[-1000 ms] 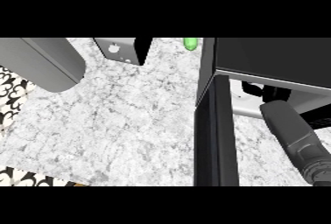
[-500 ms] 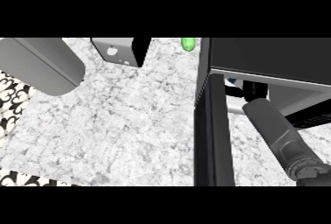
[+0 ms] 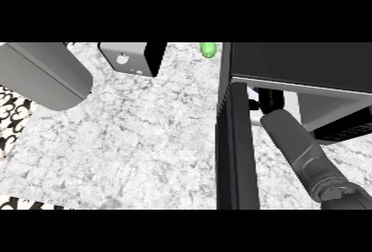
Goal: Pick up the milk, place it into the microwave and close the microwave
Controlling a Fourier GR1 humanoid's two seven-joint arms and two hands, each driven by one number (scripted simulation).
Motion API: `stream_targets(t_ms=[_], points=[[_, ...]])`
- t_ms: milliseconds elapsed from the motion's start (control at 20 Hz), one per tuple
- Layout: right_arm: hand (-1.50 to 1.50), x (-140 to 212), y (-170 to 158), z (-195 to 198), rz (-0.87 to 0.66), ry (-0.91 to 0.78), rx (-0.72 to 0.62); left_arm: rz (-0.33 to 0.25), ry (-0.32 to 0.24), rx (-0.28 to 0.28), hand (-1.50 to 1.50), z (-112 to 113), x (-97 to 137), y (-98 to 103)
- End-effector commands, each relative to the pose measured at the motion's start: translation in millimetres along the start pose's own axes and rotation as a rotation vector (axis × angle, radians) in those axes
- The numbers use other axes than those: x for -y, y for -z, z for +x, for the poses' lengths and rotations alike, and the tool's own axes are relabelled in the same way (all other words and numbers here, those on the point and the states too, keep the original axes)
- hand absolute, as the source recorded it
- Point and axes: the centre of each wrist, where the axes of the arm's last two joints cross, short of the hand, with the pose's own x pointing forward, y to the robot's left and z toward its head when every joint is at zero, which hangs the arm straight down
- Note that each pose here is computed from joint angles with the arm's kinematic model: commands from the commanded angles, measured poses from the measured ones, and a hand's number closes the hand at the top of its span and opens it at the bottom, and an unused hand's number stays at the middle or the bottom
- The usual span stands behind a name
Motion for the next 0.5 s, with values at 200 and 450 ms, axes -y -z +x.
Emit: stream_targets(t_ms=[200, 450], points=[[-1.5, -16, -16, 3, 0.026, 0.283, -0.022, -0.018, 0.008, 0.006, -1.5, 7, -4, -3], [-1.5, -24, -39, -9, 0.034, 0.472, -0.021, -0.001, 0.015, 0.012, -1.5, 7, 1, -2]])
